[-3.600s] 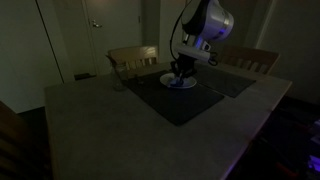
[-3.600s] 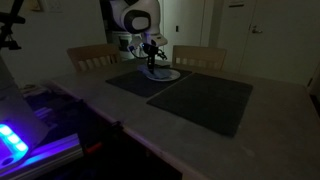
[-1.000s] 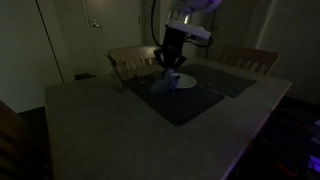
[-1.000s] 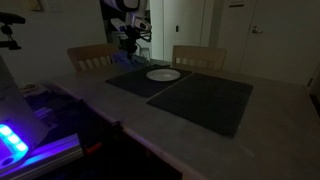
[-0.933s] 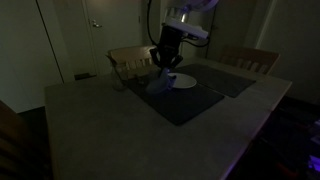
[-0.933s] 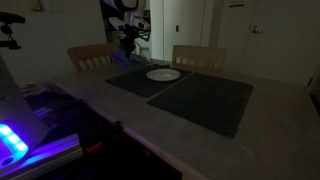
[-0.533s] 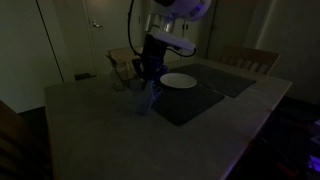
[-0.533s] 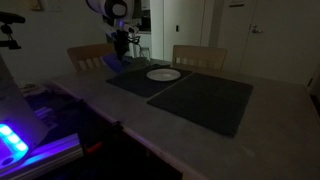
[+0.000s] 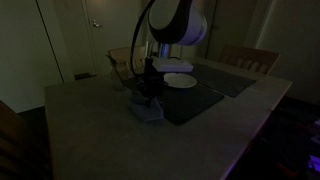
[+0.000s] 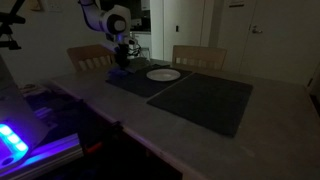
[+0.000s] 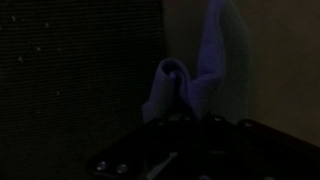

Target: Use the cloth to wipe the plate

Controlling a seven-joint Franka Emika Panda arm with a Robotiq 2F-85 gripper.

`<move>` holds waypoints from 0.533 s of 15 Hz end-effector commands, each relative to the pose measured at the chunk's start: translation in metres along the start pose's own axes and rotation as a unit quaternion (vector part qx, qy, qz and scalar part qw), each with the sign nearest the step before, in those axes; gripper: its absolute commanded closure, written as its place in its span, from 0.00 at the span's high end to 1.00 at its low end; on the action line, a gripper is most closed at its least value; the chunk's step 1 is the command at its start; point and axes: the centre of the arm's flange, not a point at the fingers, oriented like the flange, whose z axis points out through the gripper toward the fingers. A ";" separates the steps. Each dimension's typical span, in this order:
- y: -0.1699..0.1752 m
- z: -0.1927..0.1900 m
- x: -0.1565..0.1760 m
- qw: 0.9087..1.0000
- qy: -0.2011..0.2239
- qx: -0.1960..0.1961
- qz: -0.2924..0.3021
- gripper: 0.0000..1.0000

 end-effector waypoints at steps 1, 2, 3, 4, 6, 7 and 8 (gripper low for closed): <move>0.002 0.009 0.004 1.000 0.003 -0.008 -0.005 0.02; 0.001 0.002 0.006 1.000 -0.003 -0.002 -0.008 0.13; -0.001 -0.011 0.012 1.000 -0.017 0.015 0.006 0.36; -0.003 -0.033 0.020 0.999 -0.021 0.026 0.010 0.37; -0.007 -0.069 0.035 0.999 -0.015 0.027 0.014 0.47; -0.007 -0.084 0.043 1.000 -0.016 0.024 0.011 0.53; -0.007 -0.095 0.051 0.999 -0.020 0.024 0.018 0.61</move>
